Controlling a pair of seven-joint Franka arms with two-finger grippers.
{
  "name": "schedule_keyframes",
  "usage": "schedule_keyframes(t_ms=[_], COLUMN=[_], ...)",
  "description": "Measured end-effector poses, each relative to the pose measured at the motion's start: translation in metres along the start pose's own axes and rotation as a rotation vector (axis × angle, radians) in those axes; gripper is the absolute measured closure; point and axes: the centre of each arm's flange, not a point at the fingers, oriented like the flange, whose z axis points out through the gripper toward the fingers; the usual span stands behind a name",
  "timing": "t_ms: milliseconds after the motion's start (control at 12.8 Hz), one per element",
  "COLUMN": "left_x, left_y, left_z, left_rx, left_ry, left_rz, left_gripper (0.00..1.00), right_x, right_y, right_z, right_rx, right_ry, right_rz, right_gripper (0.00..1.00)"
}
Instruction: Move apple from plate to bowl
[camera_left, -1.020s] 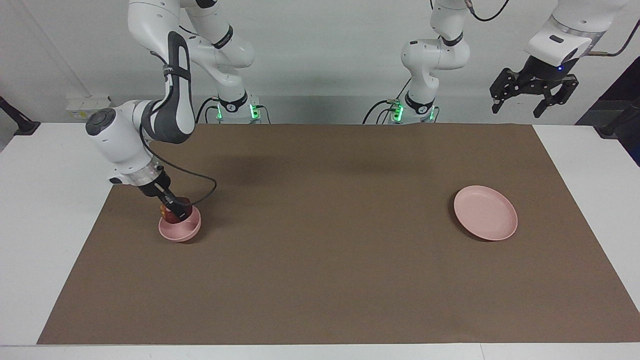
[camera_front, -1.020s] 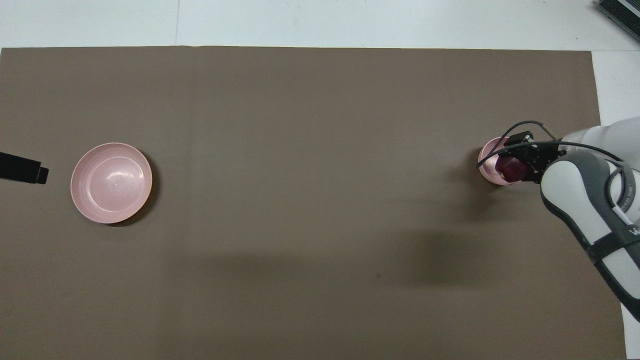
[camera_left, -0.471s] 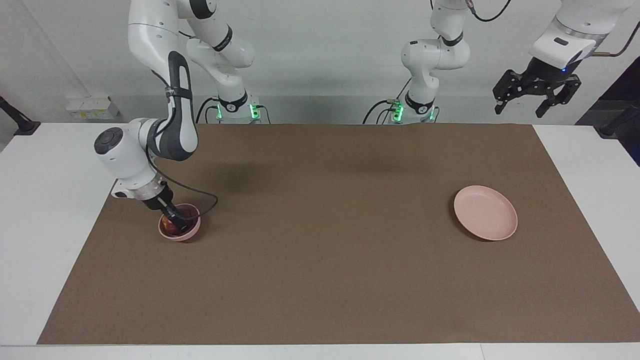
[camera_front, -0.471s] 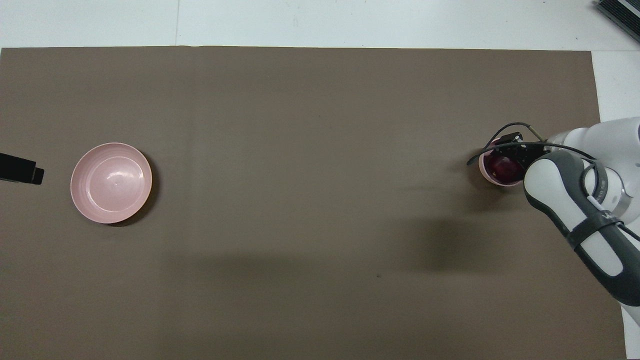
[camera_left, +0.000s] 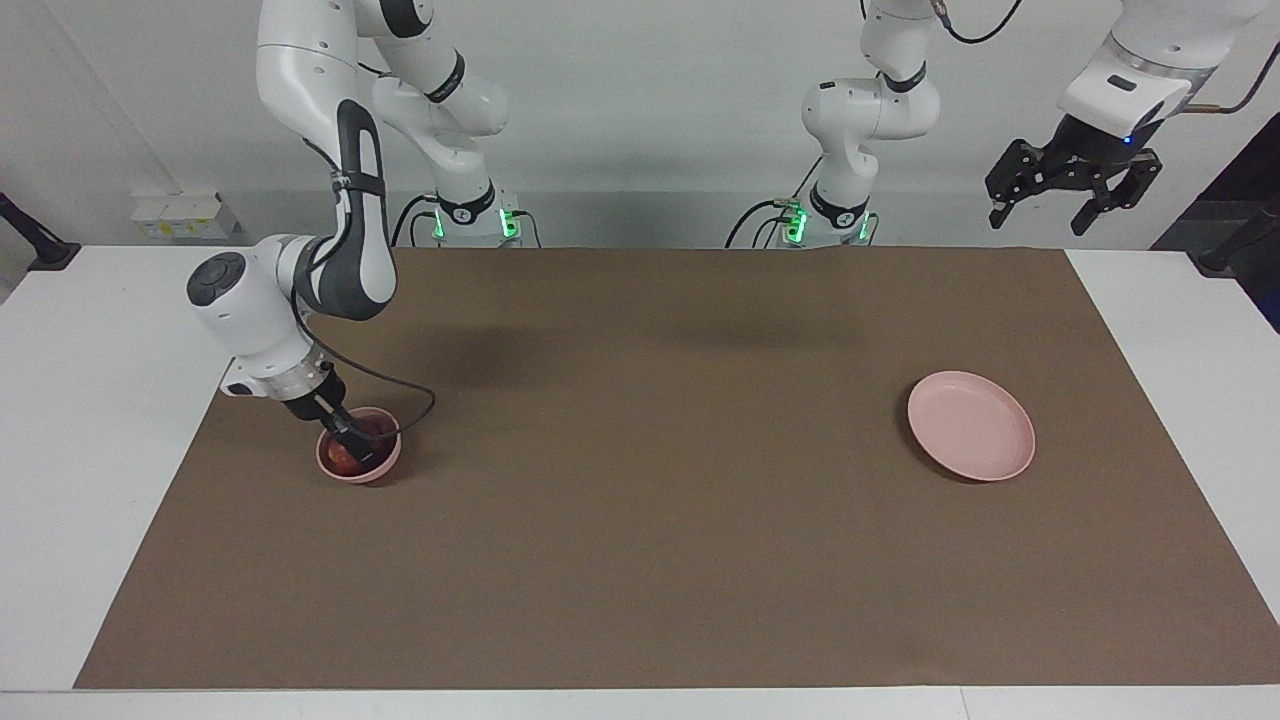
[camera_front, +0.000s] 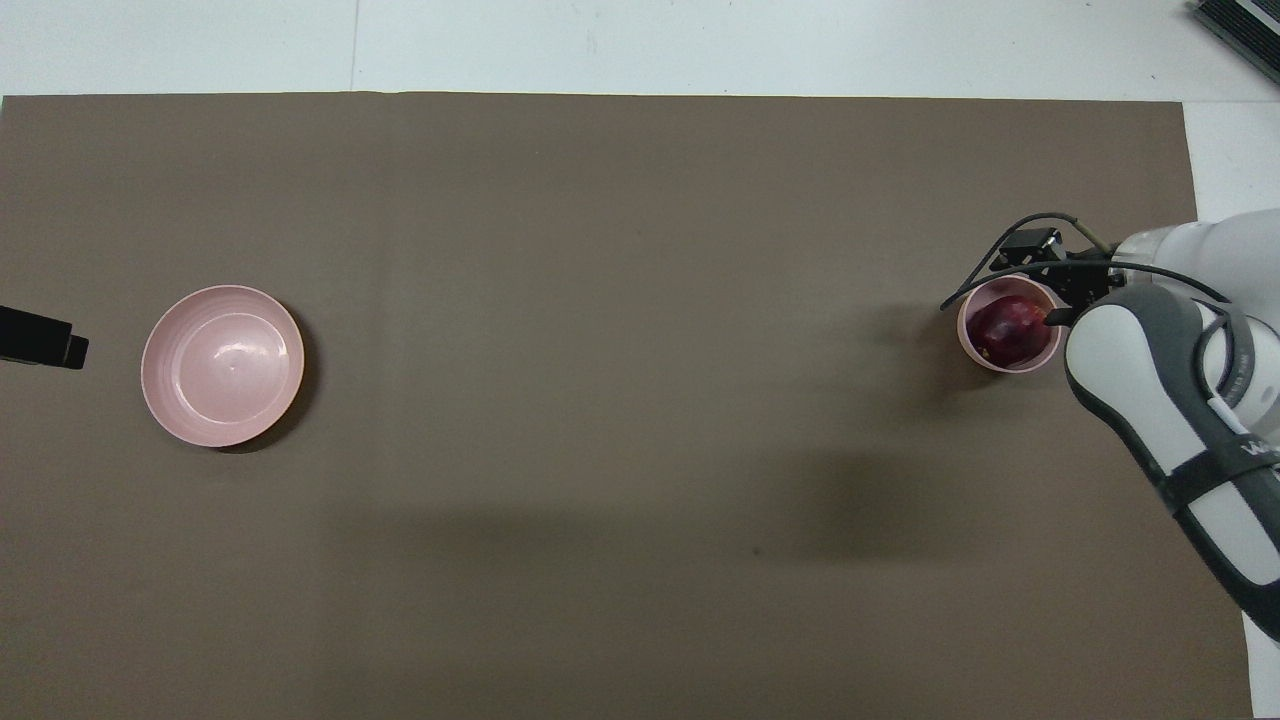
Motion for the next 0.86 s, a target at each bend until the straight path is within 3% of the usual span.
schedule_keyframes(t_ms=[235,471,863], left_x=[0.0,0.0,0.0], left_y=[0.0,0.0,0.0], left_z=[0.0,0.0,0.0], left_rx=[0.0,0.0,0.0], left_ry=[0.0,0.0,0.0], left_rz=[0.0,0.0,0.0], left_gripper=[0.0,0.0,0.0], right_x=[-0.002,0.004,-0.042], right_y=[-0.014,-0.025,-0.052], right_z=[-0.037,-0.077,-0.179], right_rx=[-0.008,-0.124,-0.184], right_ry=[-0.039,-0.062,-0.145], right_rz=[-0.22,-0.395,-0.474], right_gripper=[0.0,0.0,0.0])
